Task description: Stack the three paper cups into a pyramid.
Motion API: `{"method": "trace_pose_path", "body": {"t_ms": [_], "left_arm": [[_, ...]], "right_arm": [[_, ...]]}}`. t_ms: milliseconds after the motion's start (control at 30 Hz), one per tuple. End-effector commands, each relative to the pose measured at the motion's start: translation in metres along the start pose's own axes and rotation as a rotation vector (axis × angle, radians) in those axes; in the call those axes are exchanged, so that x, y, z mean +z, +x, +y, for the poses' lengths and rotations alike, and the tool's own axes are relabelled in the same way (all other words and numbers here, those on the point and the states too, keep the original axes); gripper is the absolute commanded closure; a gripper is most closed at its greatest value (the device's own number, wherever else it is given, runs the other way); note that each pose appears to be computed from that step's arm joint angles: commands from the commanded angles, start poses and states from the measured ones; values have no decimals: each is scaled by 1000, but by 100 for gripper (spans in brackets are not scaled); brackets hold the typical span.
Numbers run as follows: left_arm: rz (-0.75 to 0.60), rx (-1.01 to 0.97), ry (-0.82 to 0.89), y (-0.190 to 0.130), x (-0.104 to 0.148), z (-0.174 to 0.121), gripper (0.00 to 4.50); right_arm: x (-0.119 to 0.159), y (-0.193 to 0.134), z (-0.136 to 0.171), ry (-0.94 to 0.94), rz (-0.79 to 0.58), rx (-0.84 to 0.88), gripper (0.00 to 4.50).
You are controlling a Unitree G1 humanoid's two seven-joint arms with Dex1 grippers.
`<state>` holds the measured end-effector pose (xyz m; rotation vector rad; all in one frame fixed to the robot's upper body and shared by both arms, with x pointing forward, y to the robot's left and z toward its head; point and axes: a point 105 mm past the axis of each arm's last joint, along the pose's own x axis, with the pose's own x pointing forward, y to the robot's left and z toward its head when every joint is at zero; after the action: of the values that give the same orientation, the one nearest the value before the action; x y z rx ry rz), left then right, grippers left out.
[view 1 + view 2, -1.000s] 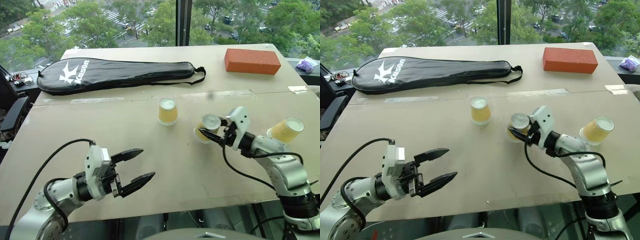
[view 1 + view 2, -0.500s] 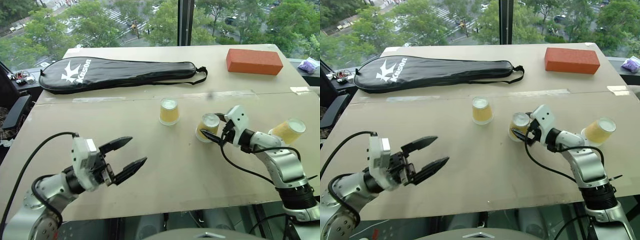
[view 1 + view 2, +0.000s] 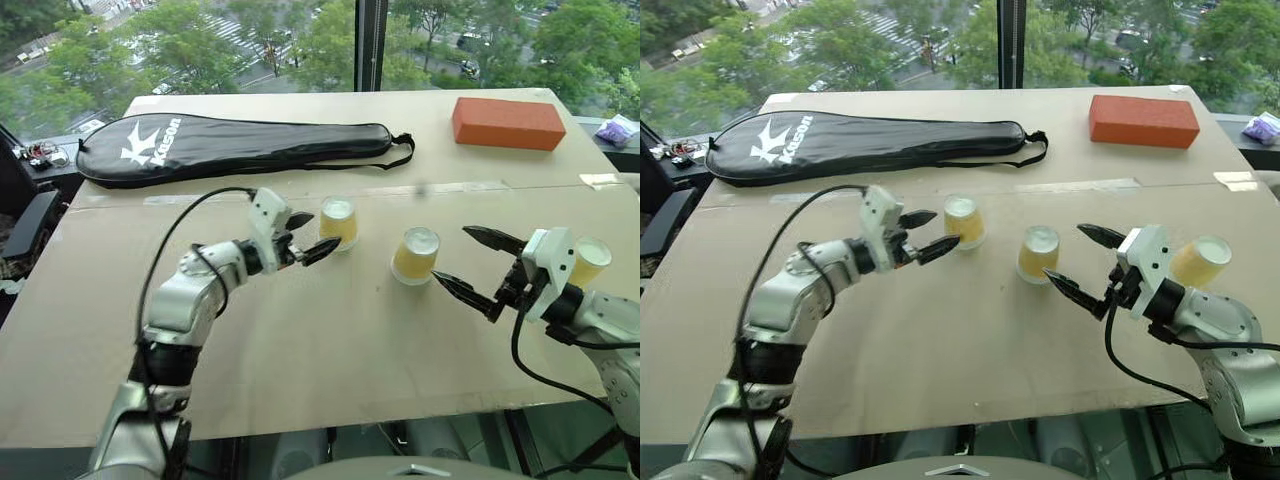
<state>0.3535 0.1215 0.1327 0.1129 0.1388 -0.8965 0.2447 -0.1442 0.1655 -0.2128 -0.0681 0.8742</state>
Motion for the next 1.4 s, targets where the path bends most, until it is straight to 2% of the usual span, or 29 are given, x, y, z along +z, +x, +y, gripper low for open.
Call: {"method": "trace_pose_path", "body": {"t_ms": [33,100,133,200,233,333,367,500,600,933,1367,1400], "left_arm": [[14,-27,81,23,0,8,0],[22,-35,89,35,-1,12,0],[28,-39,97,39,-2,14,53],[35,-47,110,42,-4,15,117],[22,-71,119,44,-3,13,169],[-50,-162,115,44,9,1,272],[-65,-203,97,42,11,-5,290],[-72,-404,68,27,13,-43,295],[-46,-417,70,24,6,-55,295],[20,-368,104,32,-14,-64,295],[29,-401,76,35,-17,-74,295],[28,-407,76,35,-16,-75,247]], "right_arm": [[9,-9,9,-40,-6,-32,7],[8,-13,11,-38,-1,-65,7],[7,-15,12,-34,2,-79,0],[7,-17,14,-30,6,-92,0],[4,-19,15,-28,14,-105,0],[0,-24,20,-17,29,-127,0],[-1,-25,21,-15,31,-129,0],[-5,-28,23,-5,41,-138,0],[-7,-27,22,-2,42,-140,0],[-3,-27,21,1,29,-133,0],[-1,-44,26,7,69,-136,0],[-1,-46,25,7,73,-142,0]]}}
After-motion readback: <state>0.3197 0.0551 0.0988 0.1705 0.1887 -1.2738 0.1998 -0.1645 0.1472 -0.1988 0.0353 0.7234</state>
